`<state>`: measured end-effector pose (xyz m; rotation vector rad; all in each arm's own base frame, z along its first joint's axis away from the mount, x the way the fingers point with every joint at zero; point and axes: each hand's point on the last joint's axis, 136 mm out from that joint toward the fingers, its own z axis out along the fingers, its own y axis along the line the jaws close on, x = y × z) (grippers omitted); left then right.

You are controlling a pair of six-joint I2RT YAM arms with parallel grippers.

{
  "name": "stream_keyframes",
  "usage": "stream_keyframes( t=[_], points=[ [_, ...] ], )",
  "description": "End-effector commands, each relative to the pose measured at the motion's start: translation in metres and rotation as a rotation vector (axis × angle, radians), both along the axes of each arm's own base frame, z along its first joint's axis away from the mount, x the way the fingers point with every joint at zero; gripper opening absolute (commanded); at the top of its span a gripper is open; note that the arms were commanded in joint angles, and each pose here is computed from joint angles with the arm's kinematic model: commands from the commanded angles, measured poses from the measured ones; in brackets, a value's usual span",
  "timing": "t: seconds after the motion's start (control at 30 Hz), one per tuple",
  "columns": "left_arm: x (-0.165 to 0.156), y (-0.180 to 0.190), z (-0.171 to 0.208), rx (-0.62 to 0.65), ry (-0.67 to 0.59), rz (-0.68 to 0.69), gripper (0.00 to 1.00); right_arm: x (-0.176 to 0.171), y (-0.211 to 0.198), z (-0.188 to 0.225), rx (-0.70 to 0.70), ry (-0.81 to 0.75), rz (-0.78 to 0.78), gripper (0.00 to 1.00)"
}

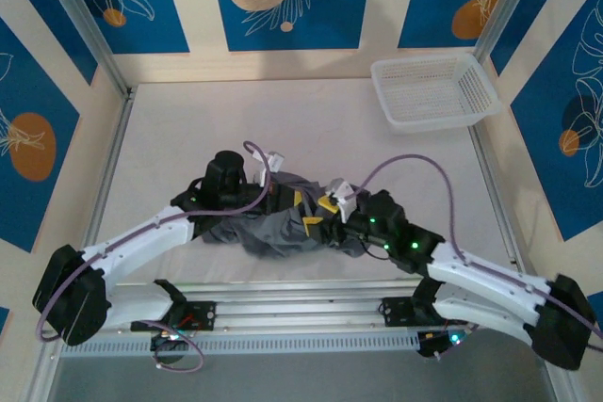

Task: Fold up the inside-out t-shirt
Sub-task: Turn the T-shirt inside out at the center of the table.

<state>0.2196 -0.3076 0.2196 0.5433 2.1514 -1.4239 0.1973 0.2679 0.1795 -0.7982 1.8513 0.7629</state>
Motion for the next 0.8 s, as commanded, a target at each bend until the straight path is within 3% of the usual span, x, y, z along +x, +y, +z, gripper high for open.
stream_keyframes(
  t=[0.0, 0.07, 0.13, 0.23, 0.33, 0.47, 0.5, 0.63, 0.77],
  points=[
    [0.001, -0.001, 0.029, -0.049, -0.021, -0.013, 0.00, 0.041, -0.008, -0.013, -0.205, -0.171, -0.141, 0.64],
    [0.004, 0.005, 0.029, -0.030, -0.010, 0.022, 0.00, 0.047, -0.003, -0.029, -0.272, -0.150, -0.135, 0.51],
    [0.012, 0.016, 0.027, -0.017, -0.001, 0.071, 0.00, 0.039, 0.008, -0.034, -0.266, -0.102, -0.072, 0.20],
    [0.029, 0.040, 0.005, 0.034, 0.032, 0.159, 0.00, -0.008, 0.033, -0.012, -0.079, -0.033, 0.197, 0.03],
    [0.048, 0.065, -0.046, 0.124, 0.093, 0.247, 0.00, -0.049, 0.038, 0.031, 0.165, -0.002, 0.399, 0.00],
    [0.045, 0.062, -0.072, 0.046, 0.129, 0.218, 0.01, -0.063, 0.025, 0.063, 0.285, -0.072, 0.451, 0.00],
    [0.043, 0.061, -0.070, 0.025, 0.121, 0.206, 0.07, -0.059, 0.022, 0.064, 0.288, -0.086, 0.428, 0.00],
    [0.034, 0.074, -0.045, 0.061, -0.001, 0.223, 0.43, -0.039, 0.013, 0.053, 0.257, -0.087, 0.325, 0.00],
    [0.020, 0.110, -0.003, 0.226, -0.222, 0.325, 0.61, -0.024, 0.007, 0.039, 0.200, -0.071, 0.237, 0.00]
  ],
)
